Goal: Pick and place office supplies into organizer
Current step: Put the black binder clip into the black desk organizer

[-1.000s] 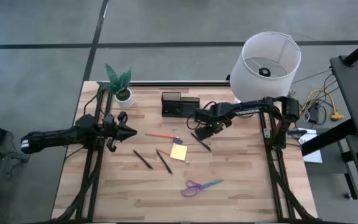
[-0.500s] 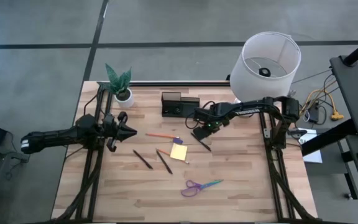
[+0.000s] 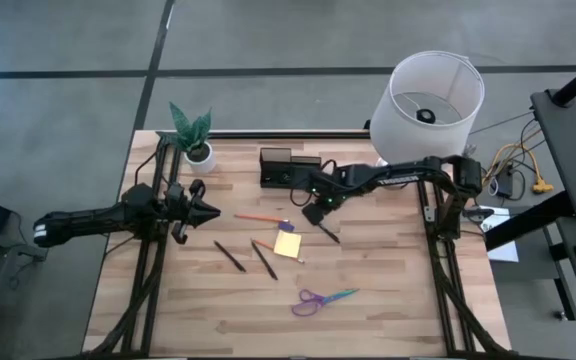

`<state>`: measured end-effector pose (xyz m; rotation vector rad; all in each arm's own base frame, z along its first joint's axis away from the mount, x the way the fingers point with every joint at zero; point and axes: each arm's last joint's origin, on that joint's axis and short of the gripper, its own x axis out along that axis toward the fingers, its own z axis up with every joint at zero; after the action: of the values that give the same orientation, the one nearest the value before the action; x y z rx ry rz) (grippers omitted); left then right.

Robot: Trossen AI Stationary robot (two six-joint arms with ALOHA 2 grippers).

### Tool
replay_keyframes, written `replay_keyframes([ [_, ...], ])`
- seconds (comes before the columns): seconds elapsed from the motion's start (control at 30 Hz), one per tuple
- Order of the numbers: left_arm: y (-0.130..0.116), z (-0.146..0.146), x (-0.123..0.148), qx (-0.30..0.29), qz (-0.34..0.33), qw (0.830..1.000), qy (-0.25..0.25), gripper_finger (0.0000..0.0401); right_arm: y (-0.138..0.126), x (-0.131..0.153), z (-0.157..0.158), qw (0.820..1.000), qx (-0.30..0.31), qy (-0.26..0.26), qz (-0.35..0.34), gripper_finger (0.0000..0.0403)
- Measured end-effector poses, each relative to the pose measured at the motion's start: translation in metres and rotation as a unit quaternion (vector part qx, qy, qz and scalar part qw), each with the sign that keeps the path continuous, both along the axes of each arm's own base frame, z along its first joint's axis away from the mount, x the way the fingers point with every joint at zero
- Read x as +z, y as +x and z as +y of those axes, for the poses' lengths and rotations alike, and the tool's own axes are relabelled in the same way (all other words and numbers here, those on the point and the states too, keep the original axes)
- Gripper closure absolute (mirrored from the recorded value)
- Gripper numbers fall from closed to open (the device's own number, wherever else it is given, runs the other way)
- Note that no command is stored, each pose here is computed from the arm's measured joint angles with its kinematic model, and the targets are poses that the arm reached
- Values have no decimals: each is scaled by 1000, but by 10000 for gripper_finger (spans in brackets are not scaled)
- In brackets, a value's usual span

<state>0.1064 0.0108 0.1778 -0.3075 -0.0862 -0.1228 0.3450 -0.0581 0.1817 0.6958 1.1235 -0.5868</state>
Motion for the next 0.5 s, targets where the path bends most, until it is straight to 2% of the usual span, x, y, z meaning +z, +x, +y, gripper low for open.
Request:
replay_keyframes([
  [0.2,0,0,0,0,0,1000,0,381,26,34,-2,993,53,-55,-94,395],
  [0.33,0,0,0,0,0,1000,0,381,36,58,-9,985,47,-97,-134,395],
  [0.5,0,0,0,0,0,1000,0,381,44,70,-23,981,36,-110,-156,395],
])
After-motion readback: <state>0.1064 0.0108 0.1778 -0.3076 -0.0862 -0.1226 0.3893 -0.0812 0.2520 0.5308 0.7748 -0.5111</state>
